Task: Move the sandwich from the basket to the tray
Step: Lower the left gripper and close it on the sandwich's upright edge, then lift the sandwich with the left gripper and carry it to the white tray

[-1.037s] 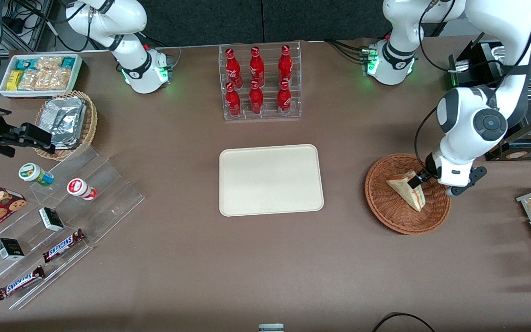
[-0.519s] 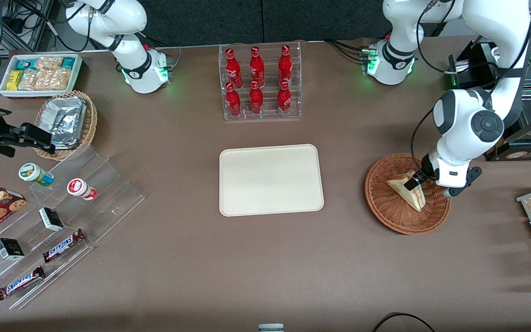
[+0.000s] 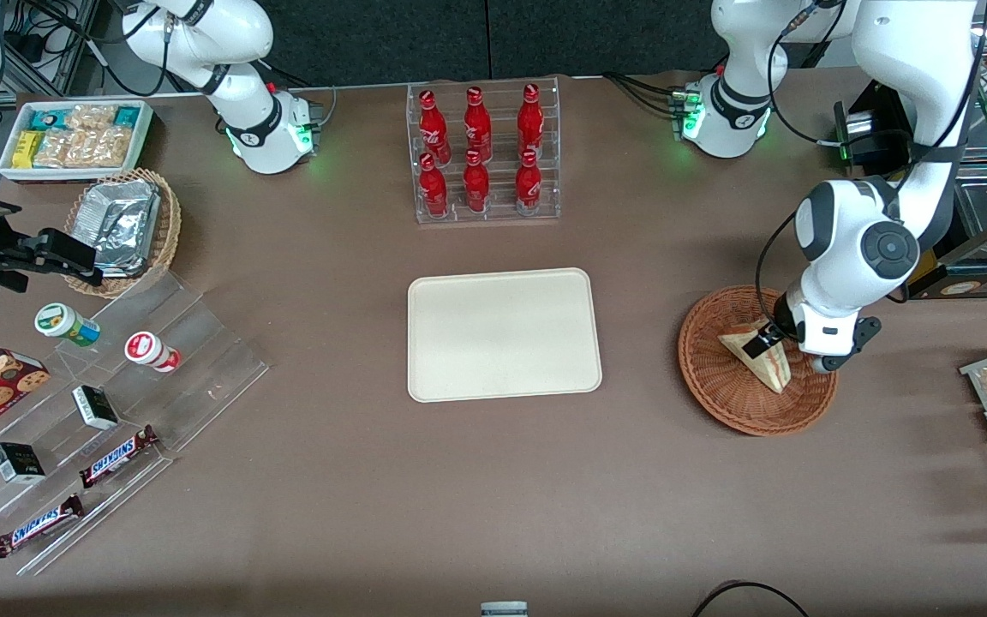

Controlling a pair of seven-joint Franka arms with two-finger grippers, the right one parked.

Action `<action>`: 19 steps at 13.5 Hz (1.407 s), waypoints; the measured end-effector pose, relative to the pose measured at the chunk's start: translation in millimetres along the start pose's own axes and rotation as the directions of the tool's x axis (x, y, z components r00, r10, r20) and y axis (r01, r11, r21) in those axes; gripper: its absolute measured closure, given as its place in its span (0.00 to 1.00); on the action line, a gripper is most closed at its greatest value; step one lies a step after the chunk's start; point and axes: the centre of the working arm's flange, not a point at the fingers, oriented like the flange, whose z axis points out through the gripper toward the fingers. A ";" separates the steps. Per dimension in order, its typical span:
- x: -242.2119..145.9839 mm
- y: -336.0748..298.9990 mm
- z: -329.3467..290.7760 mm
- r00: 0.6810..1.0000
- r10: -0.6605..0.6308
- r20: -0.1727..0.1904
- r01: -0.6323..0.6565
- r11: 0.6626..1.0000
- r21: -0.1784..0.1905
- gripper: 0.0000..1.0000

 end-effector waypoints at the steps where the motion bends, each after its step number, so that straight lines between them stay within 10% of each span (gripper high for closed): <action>1: -0.2 -0.3 6.1 1.000 0.000 0.006 0.000 1.000 0.005 0.00; 8: 1.2 2.3 12.2 0.996 -0.021 0.081 0.015 0.998 0.065 0.62; 11: 15.9 27.6 -13.3 0.989 -0.010 0.146 -0.007 0.993 0.117 0.70; 19: -85.0 152.3 -31.3 0.961 0.253 0.113 -0.263 0.961 0.088 0.83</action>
